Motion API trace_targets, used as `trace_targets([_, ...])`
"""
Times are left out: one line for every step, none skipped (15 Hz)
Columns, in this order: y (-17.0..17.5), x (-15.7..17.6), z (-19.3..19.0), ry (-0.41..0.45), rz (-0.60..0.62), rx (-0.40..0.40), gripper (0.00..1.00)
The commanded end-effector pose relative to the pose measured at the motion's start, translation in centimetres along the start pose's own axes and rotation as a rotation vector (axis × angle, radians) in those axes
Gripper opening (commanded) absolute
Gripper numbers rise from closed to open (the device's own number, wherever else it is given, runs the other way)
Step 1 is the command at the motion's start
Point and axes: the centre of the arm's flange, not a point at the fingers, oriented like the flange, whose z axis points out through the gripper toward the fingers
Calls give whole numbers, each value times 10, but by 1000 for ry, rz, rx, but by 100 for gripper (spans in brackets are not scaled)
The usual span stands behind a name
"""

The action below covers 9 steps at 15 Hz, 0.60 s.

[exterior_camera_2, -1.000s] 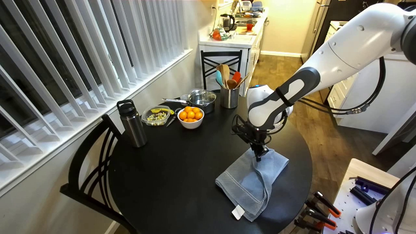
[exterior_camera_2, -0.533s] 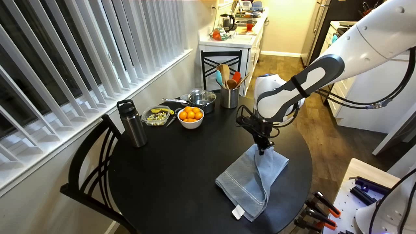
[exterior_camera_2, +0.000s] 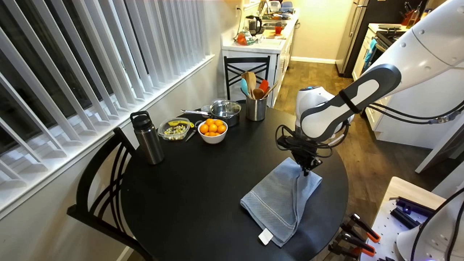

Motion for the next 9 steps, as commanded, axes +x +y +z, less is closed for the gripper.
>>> trace_targets([9, 24, 10, 15, -129, 42, 2])
trace_targets([10, 26, 10, 17, -161, 50, 2])
trace_targets([12, 28, 11, 17, -190, 55, 2])
trace_targets([13, 29, 12, 7, -221, 53, 2])
trace_targets([14, 29, 13, -5, -251, 45, 2])
trace_targets([17, 29, 15, -16, -282, 37, 2])
trace_targets([19, 28, 16, -17, -306, 29, 2])
trace_targets([21, 28, 17, -22, -331, 28, 2])
trace_targets([22, 28, 17, -28, -354, 27, 2])
